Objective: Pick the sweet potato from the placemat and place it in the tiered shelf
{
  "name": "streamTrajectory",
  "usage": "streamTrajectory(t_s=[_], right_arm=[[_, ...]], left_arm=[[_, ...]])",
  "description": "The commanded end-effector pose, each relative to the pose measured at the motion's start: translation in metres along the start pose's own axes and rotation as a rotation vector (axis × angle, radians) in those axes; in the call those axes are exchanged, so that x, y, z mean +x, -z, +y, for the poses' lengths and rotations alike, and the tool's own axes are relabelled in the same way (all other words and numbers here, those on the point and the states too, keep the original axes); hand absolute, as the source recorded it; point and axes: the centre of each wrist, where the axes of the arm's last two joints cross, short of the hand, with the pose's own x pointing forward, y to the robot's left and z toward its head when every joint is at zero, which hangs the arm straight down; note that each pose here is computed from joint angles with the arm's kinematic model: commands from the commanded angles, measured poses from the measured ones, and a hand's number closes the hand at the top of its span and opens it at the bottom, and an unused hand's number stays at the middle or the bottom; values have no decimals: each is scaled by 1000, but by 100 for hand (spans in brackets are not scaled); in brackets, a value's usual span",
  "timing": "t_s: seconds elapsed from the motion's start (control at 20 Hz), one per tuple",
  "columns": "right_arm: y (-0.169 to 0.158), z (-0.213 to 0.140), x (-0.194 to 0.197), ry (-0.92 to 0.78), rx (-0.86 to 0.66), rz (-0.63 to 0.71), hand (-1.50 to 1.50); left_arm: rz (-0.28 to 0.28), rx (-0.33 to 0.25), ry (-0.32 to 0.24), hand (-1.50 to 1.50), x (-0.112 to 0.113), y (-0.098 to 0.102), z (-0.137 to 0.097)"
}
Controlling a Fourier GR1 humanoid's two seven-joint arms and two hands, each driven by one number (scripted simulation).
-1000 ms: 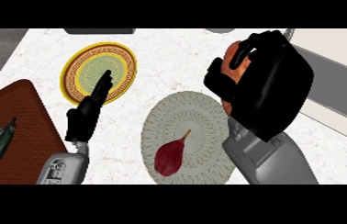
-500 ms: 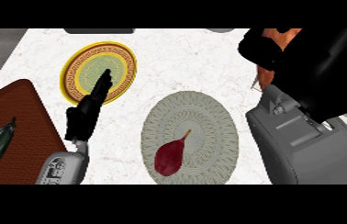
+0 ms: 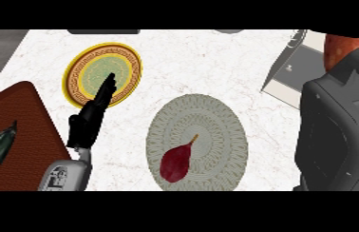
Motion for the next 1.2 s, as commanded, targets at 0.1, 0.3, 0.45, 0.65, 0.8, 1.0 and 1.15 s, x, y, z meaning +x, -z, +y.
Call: streamTrajectory(t_s=[0.1,0.3,0.45,0.65,0.8,1.0,1.15], right_arm=[[26,-12,15,-96,6,87,150],[54,-2,3,-190,-37,54,150],[59,13,-20,-186,-29,36,150],[63,46,-44,-236,-76,39,150],[75,52,-54,-284,-55,-80,150],[89,57,-78,-257,-85,-39,150],[88,54,-67,47,-140,38,150]], left_arm=[[-5,-6,-2,0,2,-2,-3],[-12,15,14,0,10,13,7],[-18,3,2,0,1,5,12],[-10,-11,-12,0,-4,-2,-4],[-4,-16,-15,0,-8,9,3],[-12,3,7,0,11,7,-13],[-16,-20,-6,0,7,6,-10]])
